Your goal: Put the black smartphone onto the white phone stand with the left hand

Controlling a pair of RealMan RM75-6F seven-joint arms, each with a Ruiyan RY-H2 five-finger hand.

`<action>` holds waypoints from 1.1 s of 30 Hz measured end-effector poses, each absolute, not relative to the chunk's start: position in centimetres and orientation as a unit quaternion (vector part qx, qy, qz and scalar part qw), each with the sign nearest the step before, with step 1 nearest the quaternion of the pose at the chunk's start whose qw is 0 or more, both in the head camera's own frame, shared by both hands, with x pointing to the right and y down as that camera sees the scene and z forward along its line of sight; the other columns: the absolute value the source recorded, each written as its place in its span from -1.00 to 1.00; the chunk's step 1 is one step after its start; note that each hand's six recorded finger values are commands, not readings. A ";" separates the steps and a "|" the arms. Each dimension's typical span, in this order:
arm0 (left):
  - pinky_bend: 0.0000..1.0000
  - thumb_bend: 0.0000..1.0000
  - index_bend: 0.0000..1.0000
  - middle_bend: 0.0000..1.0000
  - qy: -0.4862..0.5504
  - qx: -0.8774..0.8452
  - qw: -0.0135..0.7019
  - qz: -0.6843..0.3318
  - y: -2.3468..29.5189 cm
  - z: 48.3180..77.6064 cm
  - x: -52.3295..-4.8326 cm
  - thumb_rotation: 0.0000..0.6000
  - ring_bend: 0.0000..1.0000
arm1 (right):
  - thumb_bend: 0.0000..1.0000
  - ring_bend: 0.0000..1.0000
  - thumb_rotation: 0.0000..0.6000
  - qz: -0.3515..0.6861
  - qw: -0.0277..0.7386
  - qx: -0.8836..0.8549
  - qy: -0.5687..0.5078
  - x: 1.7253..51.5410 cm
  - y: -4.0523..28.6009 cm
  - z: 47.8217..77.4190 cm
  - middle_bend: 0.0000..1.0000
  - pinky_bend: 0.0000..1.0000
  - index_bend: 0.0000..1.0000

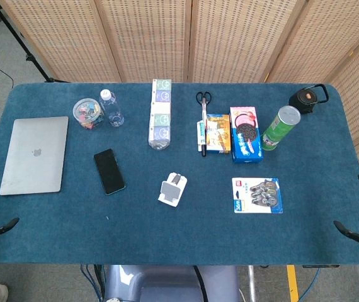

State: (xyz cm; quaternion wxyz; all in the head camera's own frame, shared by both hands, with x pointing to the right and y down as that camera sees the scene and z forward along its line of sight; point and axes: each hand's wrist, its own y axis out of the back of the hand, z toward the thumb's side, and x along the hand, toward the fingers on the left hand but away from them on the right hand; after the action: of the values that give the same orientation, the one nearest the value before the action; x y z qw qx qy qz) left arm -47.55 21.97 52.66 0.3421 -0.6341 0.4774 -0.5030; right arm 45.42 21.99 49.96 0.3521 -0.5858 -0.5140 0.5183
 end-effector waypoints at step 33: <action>-0.85 -0.95 -0.92 -1.00 0.129 -0.746 0.527 -0.387 7.2 65.8 -36.6 1.00 -1.00 | -1.00 -1.00 1.00 0.595 0.306 -0.552 -0.497 47.9 20.2 53.9 -1.00 -1.00 -1.00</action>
State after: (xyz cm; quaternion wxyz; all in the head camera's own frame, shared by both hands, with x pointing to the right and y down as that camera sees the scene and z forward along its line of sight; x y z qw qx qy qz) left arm -36.57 7.23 65.81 0.5269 -0.7457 0.1295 -0.3867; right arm 47.86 20.15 53.92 0.3058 -0.5519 -0.4973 0.5954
